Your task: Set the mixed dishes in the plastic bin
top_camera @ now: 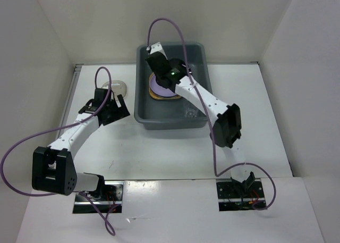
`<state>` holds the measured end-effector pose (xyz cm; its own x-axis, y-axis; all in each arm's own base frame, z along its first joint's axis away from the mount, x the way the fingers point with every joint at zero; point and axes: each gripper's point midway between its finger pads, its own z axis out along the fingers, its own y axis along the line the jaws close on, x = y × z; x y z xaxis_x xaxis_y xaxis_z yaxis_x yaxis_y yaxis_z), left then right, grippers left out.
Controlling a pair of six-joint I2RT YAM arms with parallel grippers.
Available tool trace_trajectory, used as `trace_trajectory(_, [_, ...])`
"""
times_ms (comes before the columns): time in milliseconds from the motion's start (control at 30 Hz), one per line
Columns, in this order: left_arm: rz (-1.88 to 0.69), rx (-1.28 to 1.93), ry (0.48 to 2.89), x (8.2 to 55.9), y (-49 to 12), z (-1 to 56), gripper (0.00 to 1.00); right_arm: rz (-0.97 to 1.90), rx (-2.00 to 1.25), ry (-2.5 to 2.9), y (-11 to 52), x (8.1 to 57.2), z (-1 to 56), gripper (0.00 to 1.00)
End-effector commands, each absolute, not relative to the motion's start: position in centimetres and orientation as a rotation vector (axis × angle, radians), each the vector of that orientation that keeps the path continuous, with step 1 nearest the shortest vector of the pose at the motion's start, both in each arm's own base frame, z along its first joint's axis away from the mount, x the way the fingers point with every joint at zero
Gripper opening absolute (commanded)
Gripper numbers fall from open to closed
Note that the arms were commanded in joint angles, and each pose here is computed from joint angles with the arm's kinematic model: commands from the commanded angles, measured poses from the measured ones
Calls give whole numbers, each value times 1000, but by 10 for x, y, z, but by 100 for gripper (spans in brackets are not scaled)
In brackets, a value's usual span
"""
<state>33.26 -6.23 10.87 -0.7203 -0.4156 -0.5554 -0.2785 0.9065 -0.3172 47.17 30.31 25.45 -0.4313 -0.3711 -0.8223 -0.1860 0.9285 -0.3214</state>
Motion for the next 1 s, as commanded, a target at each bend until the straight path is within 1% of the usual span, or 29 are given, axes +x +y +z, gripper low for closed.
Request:
trace_trajectory(0, [-316,-474,2388,335,-65,113,93,-184,-434,1947,330,494,263,0])
trace_trajectory(33, [-316,-474,2388,335,-65,113,93,-195,-462,1974,336,499,242,0])
trace_trajectory(133, [-316,-474,2388,335,-65,113,93,-165,-477,1960,350,508,238,0])
trace_trajectory(267, [-319,-472,2379,335,-65,116,93,-148,-521,2007,364,515,200,0])
trace_trajectory(400, [-319,-472,2379,335,-65,116,93,-154,-542,2028,367,516,181,0])
trace_trajectory(500, [-330,-468,2381,335,-67,117,93,-165,-572,2059,370,516,154,0])
trace_trajectory(633, [-338,-466,2392,334,-68,114,93,-158,-547,2094,359,527,136,0])
trace_trajectory(733, [-338,-466,2392,334,-68,114,93,-157,-544,2118,357,530,122,2])
trace_trajectory(833, [-335,-468,2401,334,-68,111,93,-147,-530,2124,355,533,119,11])
trace_trajectory(867, [-335,-468,2401,334,-68,111,93,-152,-520,2127,350,537,119,19])
trace_trajectory(933, [-335,-468,2401,334,-68,111,93,-145,-507,2130,350,536,119,39])
trace_trajectory(967, [-335,-468,2401,334,-68,111,93,-145,-507,2130,351,537,117,39])
